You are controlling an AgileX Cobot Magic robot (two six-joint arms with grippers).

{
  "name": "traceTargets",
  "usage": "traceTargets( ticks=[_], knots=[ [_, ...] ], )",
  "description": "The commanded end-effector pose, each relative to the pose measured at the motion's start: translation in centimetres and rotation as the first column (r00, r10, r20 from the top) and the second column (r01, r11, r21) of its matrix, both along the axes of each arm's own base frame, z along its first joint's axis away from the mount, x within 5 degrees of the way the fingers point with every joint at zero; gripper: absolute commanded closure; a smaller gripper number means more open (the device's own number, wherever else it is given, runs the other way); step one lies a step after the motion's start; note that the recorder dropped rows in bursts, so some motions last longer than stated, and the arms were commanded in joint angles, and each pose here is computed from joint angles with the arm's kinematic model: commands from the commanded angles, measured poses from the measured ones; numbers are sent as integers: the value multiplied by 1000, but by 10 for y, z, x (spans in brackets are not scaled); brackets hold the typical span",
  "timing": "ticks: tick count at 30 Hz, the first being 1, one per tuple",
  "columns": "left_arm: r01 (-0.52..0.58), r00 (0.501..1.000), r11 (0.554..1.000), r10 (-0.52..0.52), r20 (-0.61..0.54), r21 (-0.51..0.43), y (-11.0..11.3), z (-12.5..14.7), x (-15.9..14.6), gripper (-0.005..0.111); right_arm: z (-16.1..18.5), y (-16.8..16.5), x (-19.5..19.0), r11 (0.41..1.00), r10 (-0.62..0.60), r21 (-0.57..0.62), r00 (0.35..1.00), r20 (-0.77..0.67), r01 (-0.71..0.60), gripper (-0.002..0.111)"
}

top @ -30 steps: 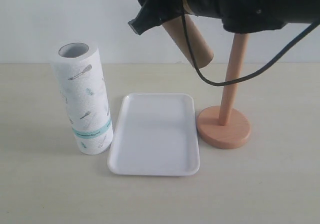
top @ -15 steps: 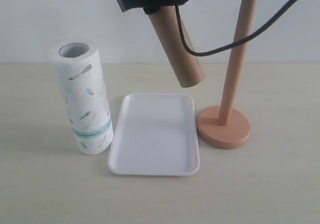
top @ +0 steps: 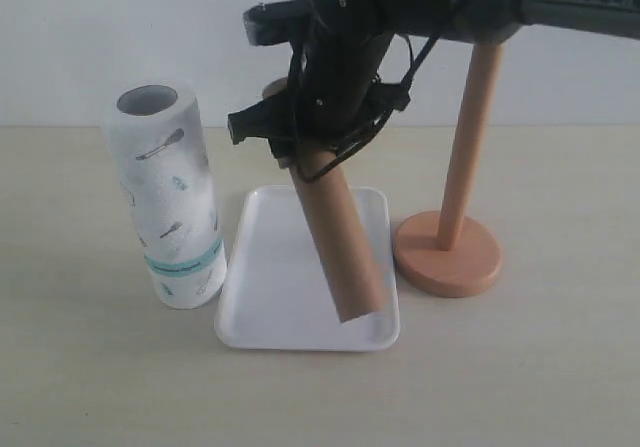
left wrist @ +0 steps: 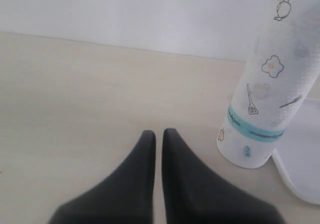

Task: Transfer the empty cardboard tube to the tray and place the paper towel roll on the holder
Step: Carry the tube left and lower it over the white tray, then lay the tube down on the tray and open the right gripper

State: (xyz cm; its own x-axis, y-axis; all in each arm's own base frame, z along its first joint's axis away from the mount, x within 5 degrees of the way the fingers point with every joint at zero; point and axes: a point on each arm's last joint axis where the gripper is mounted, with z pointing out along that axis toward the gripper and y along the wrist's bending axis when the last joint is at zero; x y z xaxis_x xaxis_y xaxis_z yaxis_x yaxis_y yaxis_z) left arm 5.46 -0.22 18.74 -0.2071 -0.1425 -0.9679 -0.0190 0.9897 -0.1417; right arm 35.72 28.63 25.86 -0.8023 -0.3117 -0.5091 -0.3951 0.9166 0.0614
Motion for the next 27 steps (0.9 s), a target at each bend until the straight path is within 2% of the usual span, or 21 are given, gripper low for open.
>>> traceTargets(
  ticks=[1,7,13,19,20,22,23,24,25,27],
  knots=[
    [-3,1000,1000,3,6,-6,0,0,0,102,-6,-17,22,984,-83,142,981,-174,109,109],
    [-3,1000,1000,3,6,-6,0,0,0,102,-6,-34,34,972,-124,169,968,-217,162,109],
    [-3,1000,1000,3,6,-6,0,0,0,102,-25,-32,40,971,-133,163,958,-254,178,109],
    [-3,1000,1000,3,6,-6,0,0,0,102,-43,-27,50,963,-152,188,963,-225,196,106],
    [-3,1000,1000,3,6,-6,0,0,0,102,-44,-26,51,962,-154,189,962,-225,198,103],
    [-3,1000,1000,3,6,-6,0,0,0,102,-52,-26,53,960,-167,183,957,-237,213,87],
    [-3,1000,1000,3,6,-6,0,0,0,102,-57,-26,54,955,-188,178,948,-257,238,67],
    [-3,1000,1000,3,6,-6,0,0,0,102,-58,-26,53,952,-197,178,943,-268,249,59],
    [-3,1000,1000,3,6,-6,0,0,0,102,-60,-26,54,946,-215,180,936,-279,270,44],
    [-3,1000,1000,3,6,-6,0,0,0,102,-60,-26,54,944,-220,180,934,-281,276,41]
  ],
)
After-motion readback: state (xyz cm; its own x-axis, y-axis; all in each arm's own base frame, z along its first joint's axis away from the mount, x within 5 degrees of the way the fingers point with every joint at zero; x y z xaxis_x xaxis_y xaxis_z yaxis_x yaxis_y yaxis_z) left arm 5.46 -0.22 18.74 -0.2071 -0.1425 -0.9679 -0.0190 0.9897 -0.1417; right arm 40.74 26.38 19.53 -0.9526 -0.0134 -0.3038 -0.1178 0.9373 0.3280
